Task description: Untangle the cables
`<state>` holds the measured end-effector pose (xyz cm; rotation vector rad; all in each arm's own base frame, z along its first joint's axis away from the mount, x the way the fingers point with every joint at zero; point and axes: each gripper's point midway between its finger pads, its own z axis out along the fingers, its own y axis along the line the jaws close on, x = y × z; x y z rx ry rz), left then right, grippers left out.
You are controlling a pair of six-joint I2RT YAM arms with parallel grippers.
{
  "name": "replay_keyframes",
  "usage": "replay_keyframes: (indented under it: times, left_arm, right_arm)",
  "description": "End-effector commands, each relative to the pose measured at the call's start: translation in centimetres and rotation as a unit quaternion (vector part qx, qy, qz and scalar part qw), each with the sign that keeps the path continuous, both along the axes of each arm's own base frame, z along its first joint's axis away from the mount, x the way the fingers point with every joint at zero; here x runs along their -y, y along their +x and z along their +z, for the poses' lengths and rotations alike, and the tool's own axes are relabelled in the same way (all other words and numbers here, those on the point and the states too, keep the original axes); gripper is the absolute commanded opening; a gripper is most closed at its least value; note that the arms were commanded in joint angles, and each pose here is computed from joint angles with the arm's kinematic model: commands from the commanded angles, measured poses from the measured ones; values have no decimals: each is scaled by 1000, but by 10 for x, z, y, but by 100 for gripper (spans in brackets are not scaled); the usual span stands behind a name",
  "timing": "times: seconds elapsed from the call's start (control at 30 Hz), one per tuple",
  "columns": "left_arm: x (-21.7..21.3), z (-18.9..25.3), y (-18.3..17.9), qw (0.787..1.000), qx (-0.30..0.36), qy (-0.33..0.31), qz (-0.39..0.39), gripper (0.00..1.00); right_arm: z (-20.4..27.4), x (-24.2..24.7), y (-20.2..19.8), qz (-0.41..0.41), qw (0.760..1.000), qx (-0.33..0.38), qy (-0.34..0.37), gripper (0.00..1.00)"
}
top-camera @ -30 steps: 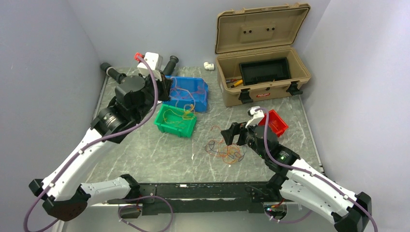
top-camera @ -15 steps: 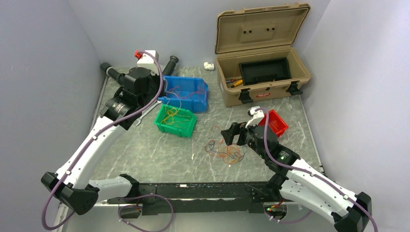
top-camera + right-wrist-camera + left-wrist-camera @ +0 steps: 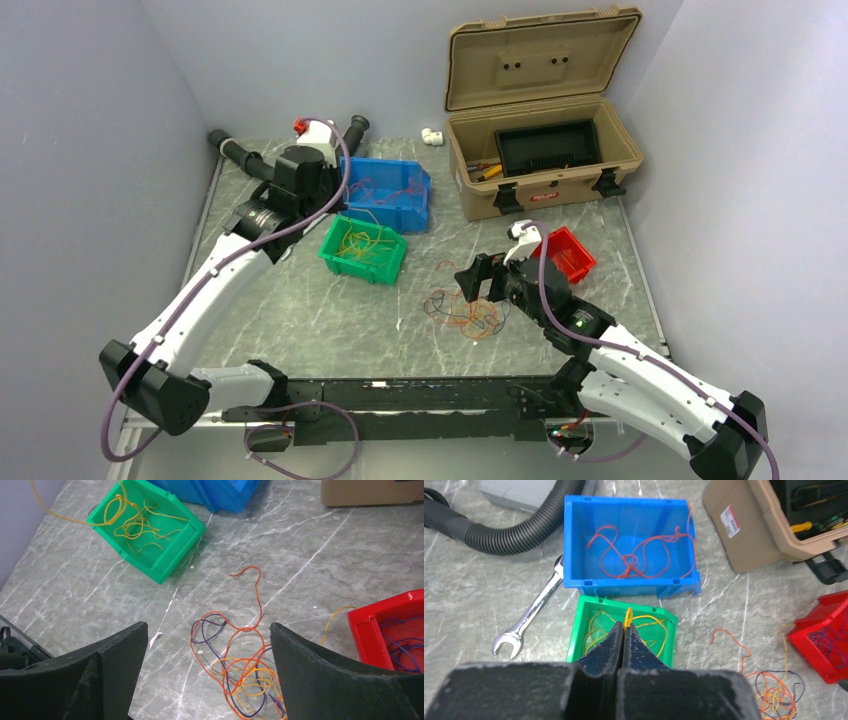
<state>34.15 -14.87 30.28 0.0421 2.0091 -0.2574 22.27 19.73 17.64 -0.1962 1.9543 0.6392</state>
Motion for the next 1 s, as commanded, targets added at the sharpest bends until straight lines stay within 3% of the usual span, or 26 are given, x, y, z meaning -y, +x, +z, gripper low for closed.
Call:
replay_keyframes:
  times: [0.0,0.33,0.67,0.77,0.87,0.97]
  left_arm:
    - [5,-38,10,999,-44,8,4,0]
    - [0,-114,34,988,-127,3,93,0]
    - [-37,-179,20,965,-165,40,202,0]
    - [-32,-188,20,966,-174,43,185,0]
    - [-6,-195,23,976,-188,35,105,0]
    - [5,-205,25,969,-227,42,84,0]
  right_arm:
    - [26,-5,3,8,999,27,19,94]
    - [33,-8,2,17,999,31,22,94]
    - [33,-2,-5,15,999,29,28,94]
    - [33,-2,-5,14,999,31,30,94]
    - [33,-3,-4,15,999,30,29,94]
    - [32,-4,-4,16,999,28,29,94]
